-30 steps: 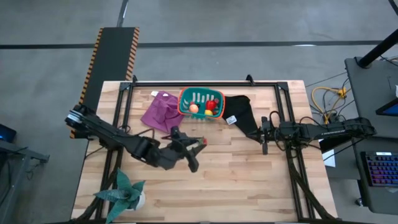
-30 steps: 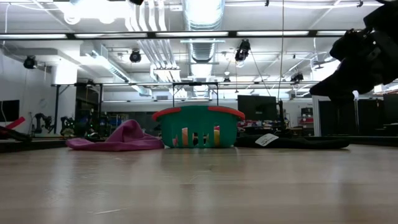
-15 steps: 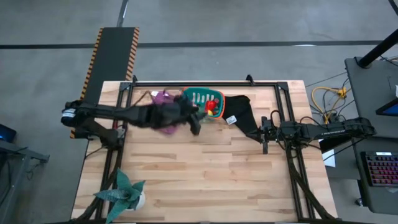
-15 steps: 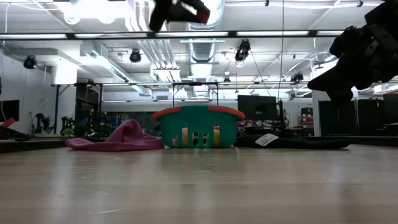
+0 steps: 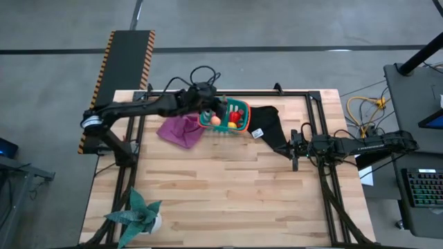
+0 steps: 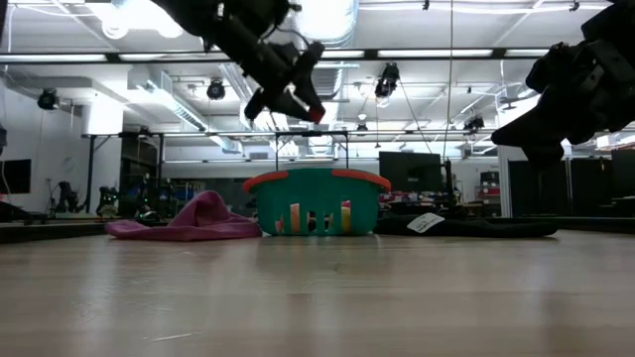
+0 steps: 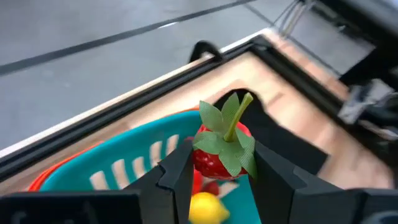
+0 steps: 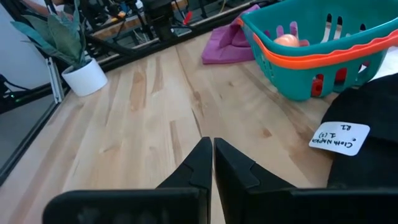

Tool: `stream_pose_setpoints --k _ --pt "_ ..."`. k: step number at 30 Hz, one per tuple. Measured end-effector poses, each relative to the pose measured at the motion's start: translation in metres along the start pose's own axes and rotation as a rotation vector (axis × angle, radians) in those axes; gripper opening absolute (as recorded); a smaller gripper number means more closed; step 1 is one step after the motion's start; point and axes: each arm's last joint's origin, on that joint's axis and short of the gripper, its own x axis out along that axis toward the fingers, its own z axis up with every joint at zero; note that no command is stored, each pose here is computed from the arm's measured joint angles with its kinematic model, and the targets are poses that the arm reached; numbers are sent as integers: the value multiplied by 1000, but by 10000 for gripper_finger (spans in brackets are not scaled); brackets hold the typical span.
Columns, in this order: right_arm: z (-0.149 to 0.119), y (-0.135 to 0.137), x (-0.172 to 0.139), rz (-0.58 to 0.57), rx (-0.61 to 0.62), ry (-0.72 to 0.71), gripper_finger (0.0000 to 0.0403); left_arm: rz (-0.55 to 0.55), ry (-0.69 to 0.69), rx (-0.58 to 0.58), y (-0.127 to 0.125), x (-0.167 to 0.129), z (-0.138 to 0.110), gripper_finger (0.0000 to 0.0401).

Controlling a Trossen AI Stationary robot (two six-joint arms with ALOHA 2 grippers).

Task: Pick and placing Produce into tupperware
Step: Put the red strawberry into the blue bin

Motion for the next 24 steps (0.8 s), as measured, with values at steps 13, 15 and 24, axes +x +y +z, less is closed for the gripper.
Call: stream_pose_setpoints --k 13,15,24 --pt "0 0 0 0 -8 -1 9 122 119 -25 28 53 -26 111" --pt "0 0 0 0 -8 0 9 134 137 -25 31 59 -31 111" --pt "0 0 0 0 -8 0 9 172 202 -16 38 80 -50 111"
